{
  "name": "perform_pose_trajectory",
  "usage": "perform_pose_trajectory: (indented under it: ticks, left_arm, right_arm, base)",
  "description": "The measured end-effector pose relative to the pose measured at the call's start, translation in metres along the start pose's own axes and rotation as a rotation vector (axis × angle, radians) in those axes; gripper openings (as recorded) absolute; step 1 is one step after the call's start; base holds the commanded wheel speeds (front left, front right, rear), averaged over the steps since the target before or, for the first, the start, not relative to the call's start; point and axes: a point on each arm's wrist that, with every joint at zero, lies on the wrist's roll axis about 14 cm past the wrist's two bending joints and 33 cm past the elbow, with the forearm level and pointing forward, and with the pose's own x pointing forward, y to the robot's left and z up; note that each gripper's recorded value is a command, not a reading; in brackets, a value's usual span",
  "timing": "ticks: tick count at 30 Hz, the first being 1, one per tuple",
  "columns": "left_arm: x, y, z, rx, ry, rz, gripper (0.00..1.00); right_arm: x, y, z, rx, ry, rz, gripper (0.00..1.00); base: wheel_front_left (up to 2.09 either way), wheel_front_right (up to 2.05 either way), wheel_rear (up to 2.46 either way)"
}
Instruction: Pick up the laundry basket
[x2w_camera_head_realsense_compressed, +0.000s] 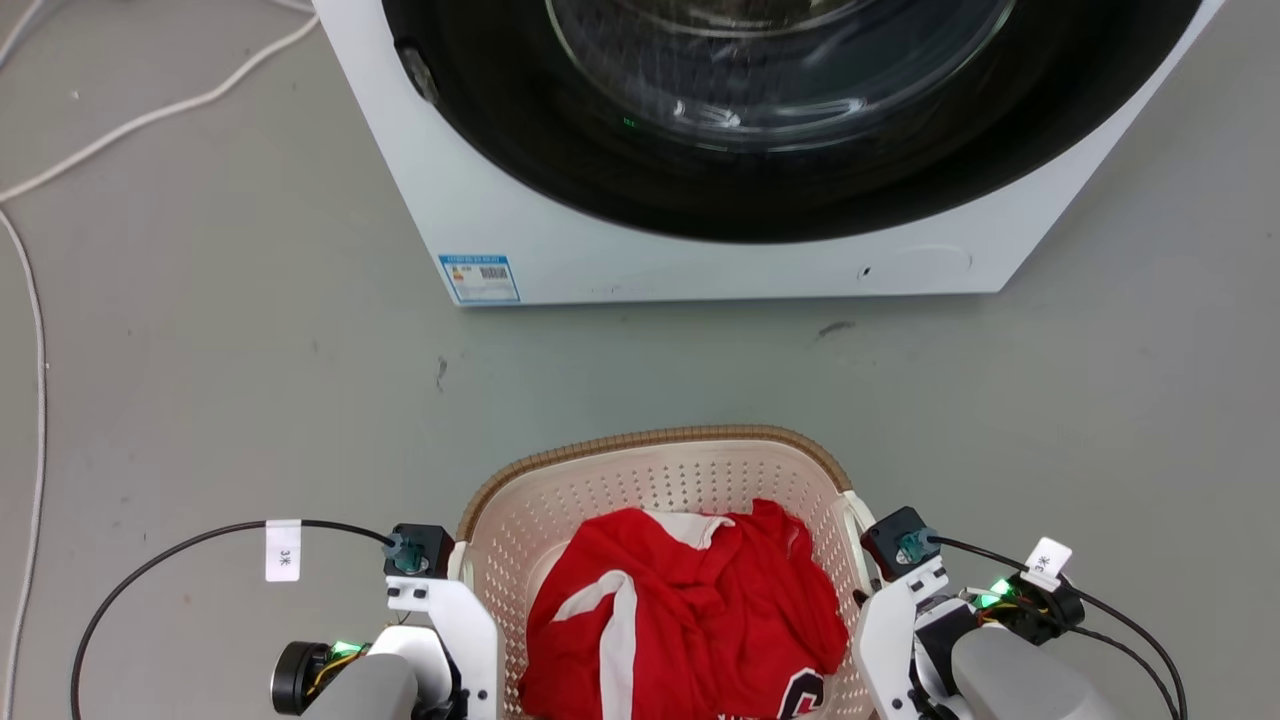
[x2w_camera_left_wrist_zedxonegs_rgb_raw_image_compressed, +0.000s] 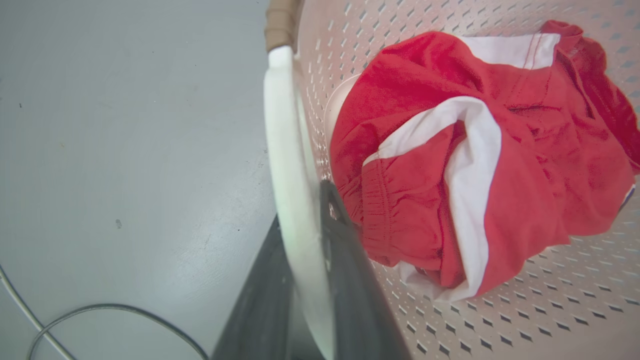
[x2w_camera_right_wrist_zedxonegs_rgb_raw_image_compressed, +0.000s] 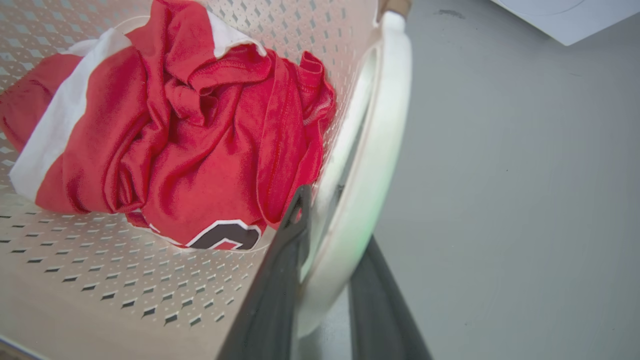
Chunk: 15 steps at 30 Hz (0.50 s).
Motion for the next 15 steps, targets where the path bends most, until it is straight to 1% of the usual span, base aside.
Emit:
perform_pose_trajectory:
  ticks: [4, 15]
  left_arm:
    - [-0.010, -0.007, 0.005, 0.017, -0.016, -0.015, 0.00]
    - [-0.037, -0.022, -0.005, 0.046, -0.003, -0.047, 0.00]
  right_arm:
    - [-0.013, -0.004, 0.003, 0.002, -0.009, -0.019, 0.00]
    - [-0.047, -0.001, -0.011, 0.019, -0.018, -0.054, 0.00]
  base:
    - [0.00, 0.00, 0.00]
    - [0.00, 0.00, 0.00]
